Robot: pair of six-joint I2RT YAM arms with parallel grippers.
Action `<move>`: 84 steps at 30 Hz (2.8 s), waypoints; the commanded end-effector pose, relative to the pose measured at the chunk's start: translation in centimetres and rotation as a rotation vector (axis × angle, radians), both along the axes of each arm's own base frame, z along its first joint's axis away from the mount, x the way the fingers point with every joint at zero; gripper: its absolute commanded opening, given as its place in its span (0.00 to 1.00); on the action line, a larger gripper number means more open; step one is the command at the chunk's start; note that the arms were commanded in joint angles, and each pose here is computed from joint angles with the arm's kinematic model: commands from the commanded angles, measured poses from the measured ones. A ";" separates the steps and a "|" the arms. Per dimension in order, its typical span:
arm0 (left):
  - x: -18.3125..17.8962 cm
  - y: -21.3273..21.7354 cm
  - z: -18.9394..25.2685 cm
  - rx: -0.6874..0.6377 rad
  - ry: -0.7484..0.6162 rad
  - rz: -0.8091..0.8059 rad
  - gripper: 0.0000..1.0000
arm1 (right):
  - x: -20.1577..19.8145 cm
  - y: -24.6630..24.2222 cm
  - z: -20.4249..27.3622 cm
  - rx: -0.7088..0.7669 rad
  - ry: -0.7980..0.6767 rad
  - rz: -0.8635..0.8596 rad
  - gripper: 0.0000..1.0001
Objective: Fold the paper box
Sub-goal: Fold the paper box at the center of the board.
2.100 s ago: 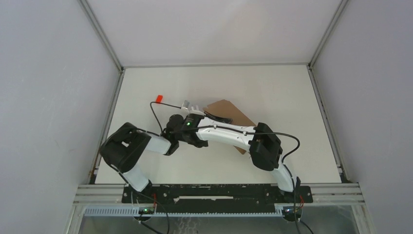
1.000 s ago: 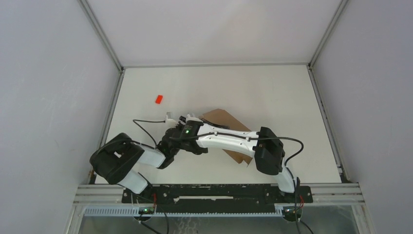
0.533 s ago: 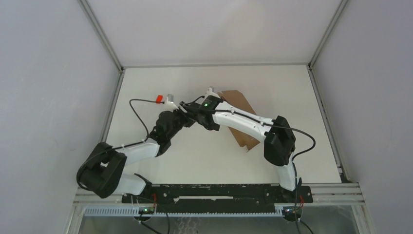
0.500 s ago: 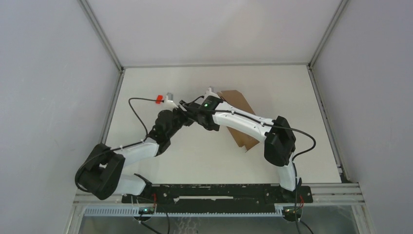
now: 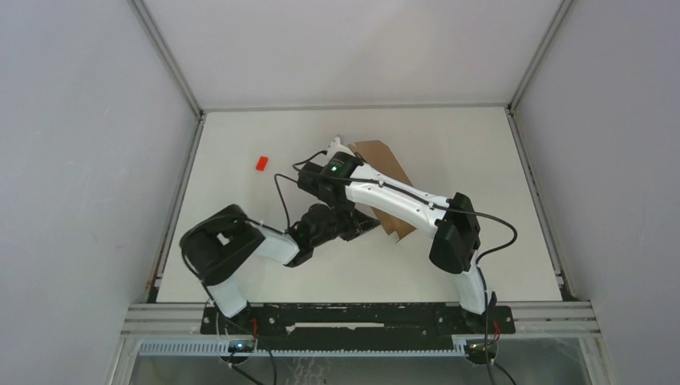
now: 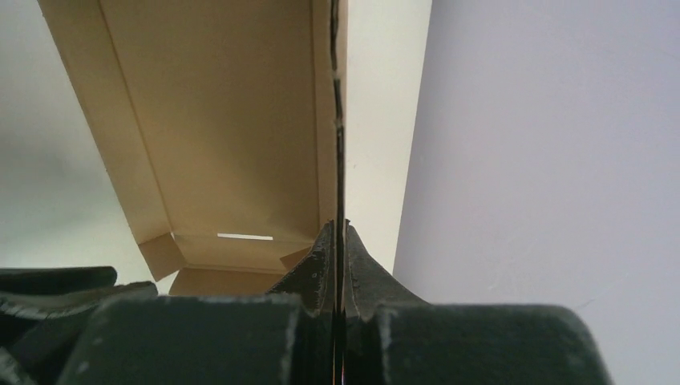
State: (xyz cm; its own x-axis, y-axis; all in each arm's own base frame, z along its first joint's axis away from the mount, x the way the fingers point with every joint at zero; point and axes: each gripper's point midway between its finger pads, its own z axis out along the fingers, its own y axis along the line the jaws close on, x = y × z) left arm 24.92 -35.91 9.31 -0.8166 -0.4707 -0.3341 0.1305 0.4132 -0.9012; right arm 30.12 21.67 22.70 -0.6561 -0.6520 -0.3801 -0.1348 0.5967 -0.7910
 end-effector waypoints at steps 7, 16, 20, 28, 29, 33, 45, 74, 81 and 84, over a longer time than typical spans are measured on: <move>3.4 -3.5 5.3 -0.289 -0.116 0.041 0.35 | -1.2 0.4 0.0 0.004 0.007 0.016 0.00; 4.3 -3.5 3.5 -0.298 -0.095 0.056 0.24 | -2.0 0.8 -0.8 0.008 0.028 0.029 0.00; 4.2 -3.3 2.6 -0.280 -0.081 0.065 0.21 | -2.0 0.9 -0.7 0.015 0.033 0.032 0.00; 4.0 -2.4 0.1 -0.244 -0.031 0.091 0.20 | -2.1 0.5 -0.6 -0.020 0.035 0.033 0.00; 3.9 -2.3 -0.2 -0.242 -0.025 0.093 0.19 | -2.0 0.5 -0.6 -0.024 0.033 0.034 0.00; 3.8 -1.5 -0.8 -0.239 -0.004 0.110 0.19 | -2.1 0.4 -0.7 -0.032 0.035 0.035 0.00; 4.7 -0.4 -3.4 -0.201 0.081 0.145 0.19 | -2.2 0.6 -0.8 -0.052 0.040 0.048 0.00; 4.4 -1.0 -8.4 -0.072 0.247 0.112 0.19 | -4.0 4.6 -1.1 0.035 0.118 0.136 0.00; 4.3 -0.5 -8.7 -0.072 0.249 0.116 0.19 | -5.4 7.1 -1.3 0.113 0.168 0.178 0.00; 4.2 -0.2 -9.0 -0.074 0.251 0.119 0.19 | -5.9 7.6 -1.7 0.144 0.193 0.178 0.00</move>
